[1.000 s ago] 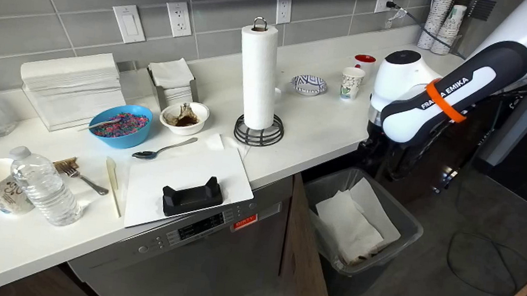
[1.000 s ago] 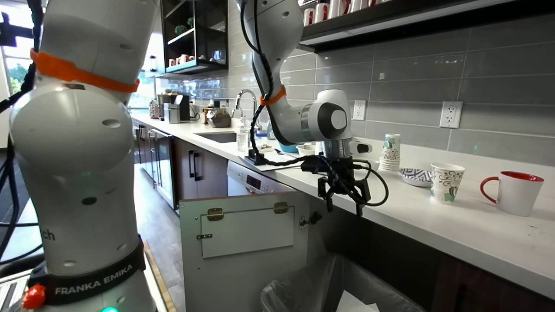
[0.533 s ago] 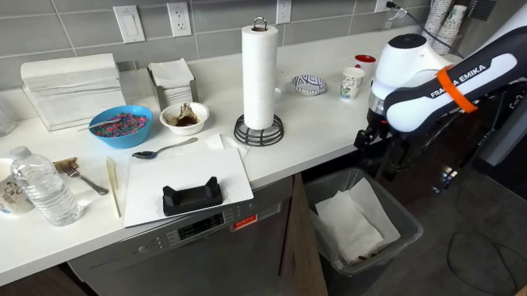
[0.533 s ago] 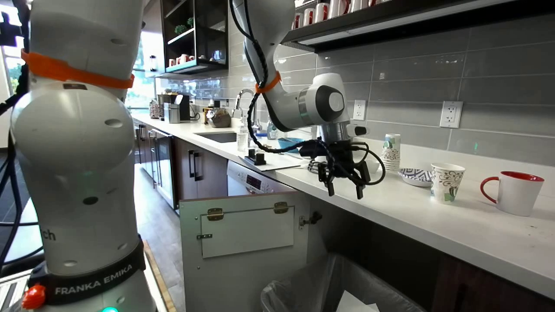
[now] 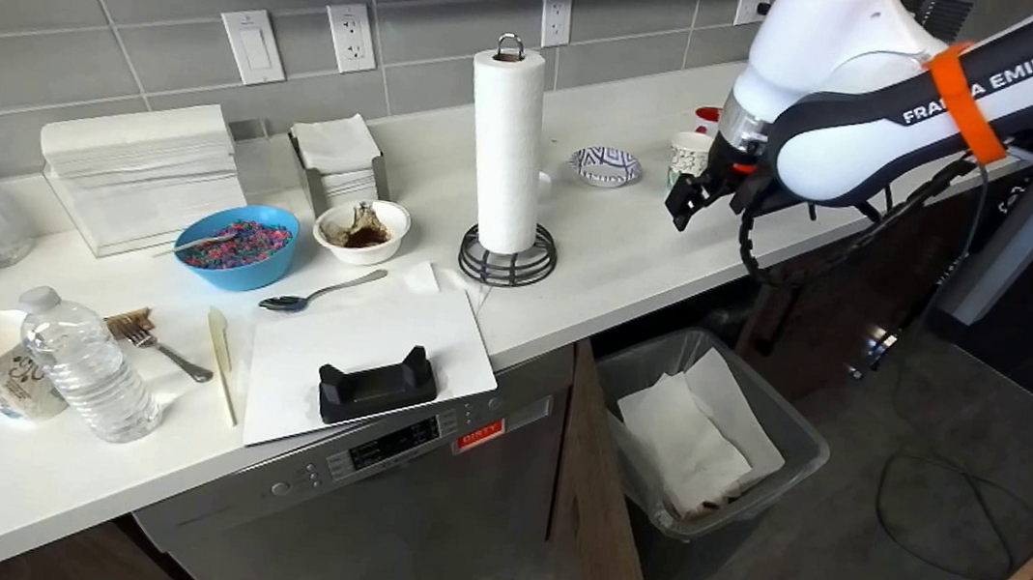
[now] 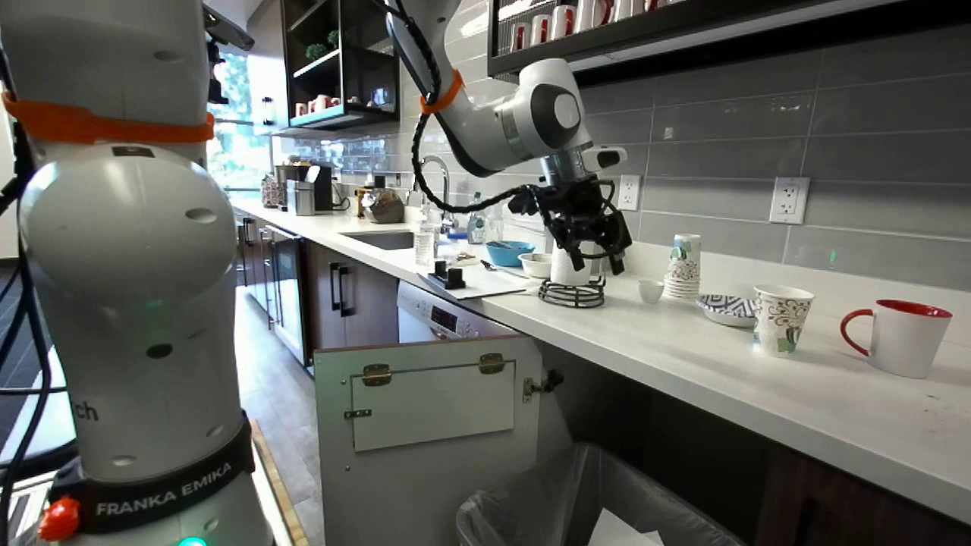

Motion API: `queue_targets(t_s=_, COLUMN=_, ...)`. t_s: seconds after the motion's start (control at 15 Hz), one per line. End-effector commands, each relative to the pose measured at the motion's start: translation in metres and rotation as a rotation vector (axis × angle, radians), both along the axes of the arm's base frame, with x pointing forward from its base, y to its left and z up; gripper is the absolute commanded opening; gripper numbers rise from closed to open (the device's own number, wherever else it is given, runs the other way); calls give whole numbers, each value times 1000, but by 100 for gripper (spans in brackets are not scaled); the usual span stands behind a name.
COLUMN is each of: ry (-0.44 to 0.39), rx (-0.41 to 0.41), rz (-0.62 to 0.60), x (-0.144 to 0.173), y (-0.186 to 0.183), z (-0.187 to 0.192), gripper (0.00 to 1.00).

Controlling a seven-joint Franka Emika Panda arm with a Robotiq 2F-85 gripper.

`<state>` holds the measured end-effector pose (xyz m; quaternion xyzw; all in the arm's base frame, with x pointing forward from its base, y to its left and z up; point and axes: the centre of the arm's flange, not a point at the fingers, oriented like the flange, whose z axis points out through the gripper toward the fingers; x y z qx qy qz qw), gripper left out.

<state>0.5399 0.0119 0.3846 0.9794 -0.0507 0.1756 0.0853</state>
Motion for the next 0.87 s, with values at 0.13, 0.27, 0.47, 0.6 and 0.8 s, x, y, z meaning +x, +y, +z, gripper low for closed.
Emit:
queue_targets(t_s=0.13, ry=-21, rx=18, rz=-58, x=-14, y=28, z=16, gripper=100)
queue_targets(t_s=0.27, ry=-35, rx=27, rz=-34, x=-5, y=26, z=16, gripper=100)
queue_targets(t_s=0.47, ry=-36, rx=30, rz=-36, x=-7, y=30, z=16, gripper=100)
queue_targets(t_s=0.6, ry=-35, rx=30, rz=-38, x=-7, y=29, z=16, gripper=100)
queue_targets(t_s=0.8, ry=-35, rx=30, rz=-39, x=-7, y=29, z=16, gripper=100)
